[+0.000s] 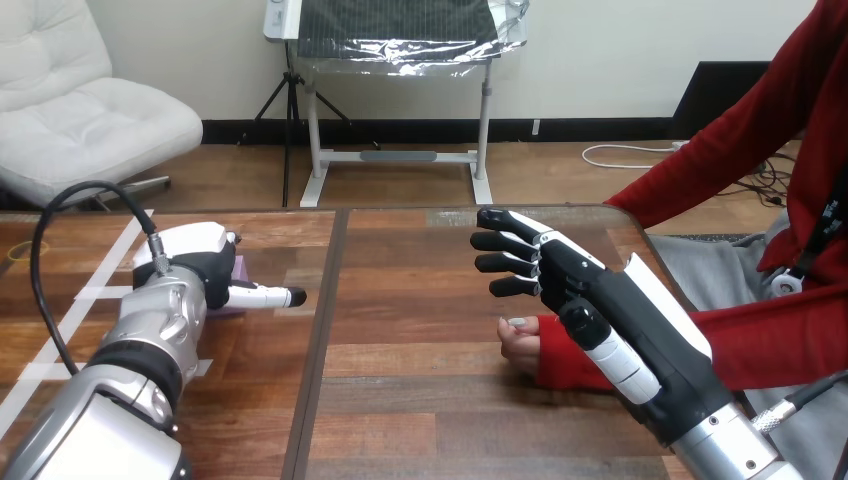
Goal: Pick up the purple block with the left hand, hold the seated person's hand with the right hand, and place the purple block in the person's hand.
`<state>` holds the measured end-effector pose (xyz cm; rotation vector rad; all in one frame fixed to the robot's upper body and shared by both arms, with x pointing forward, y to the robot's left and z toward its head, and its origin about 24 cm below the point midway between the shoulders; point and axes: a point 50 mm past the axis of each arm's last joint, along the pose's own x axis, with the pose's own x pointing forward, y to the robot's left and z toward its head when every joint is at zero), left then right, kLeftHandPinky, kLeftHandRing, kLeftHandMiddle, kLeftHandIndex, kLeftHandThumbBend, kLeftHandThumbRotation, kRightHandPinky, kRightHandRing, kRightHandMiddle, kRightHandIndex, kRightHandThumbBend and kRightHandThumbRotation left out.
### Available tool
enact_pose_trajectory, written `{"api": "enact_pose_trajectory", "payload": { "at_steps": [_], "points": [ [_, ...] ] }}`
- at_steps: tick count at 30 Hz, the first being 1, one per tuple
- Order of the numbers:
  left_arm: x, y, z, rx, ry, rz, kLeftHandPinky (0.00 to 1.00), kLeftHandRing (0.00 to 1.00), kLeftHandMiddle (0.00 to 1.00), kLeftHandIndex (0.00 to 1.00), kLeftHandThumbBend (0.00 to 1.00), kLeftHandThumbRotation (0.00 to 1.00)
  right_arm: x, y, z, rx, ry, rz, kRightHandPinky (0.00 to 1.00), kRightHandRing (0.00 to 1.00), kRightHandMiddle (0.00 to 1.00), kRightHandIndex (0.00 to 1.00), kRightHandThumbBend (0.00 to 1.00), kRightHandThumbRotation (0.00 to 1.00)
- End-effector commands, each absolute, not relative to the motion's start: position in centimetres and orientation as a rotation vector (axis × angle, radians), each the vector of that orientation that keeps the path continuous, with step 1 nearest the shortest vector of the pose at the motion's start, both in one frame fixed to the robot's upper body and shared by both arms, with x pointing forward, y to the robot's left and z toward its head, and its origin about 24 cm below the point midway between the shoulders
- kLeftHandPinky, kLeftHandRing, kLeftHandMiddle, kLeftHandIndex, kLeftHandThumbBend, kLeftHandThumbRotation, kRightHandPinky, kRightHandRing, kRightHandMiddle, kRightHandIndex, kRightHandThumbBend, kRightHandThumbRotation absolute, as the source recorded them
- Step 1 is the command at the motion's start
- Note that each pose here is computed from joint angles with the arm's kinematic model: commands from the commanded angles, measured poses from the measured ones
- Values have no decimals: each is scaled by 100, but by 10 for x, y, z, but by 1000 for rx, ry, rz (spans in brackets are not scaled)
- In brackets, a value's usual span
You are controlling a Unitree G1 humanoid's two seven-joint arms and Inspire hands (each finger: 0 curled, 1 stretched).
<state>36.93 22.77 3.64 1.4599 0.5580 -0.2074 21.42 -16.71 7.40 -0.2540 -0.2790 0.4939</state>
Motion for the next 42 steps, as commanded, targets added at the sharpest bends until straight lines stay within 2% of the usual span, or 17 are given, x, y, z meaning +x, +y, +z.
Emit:
{"api": "enact_pose_trajectory", "payload": {
  "at_steps": [1, 16, 22, 28, 29, 31, 36, 42],
  "points": [
    [377, 223, 48, 1482, 526, -196, 95, 98, 100, 98, 71, 82, 220, -167, 91, -267, -368, 498, 79, 84, 87, 90, 100, 100],
    [377, 224, 48, 1478, 549, -210, 91, 95, 96, 94, 69, 84, 220, -167, 91, -262, -365, 493, 79, 84, 87, 90, 99, 100],
    [377, 224, 48, 1475, 547, -206, 86, 92, 94, 92, 69, 83, 220, -167, 91, -266, -363, 495, 79, 84, 86, 90, 99, 100],
    [377, 224, 49, 1488, 551, -204, 74, 85, 89, 91, 71, 83, 220, -167, 91, -264, -362, 498, 78, 84, 87, 90, 99, 100],
    [377, 224, 49, 1491, 551, -205, 68, 81, 86, 90, 71, 83, 220, -167, 91, -264, -362, 499, 78, 84, 87, 90, 99, 100],
    [377, 224, 49, 1495, 552, -206, 63, 78, 84, 90, 72, 84, 220, -167, 92, -265, -364, 499, 79, 84, 87, 90, 99, 100],
    [377, 224, 49, 1496, 558, -208, 46, 63, 73, 89, 73, 85, 220, -167, 91, -270, -365, 496, 79, 84, 87, 90, 99, 100],
    [378, 224, 50, 1491, 561, -213, 45, 65, 74, 88, 72, 85, 220, -167, 92, -271, -365, 493, 79, 84, 87, 90, 100, 100]
  ]
}}
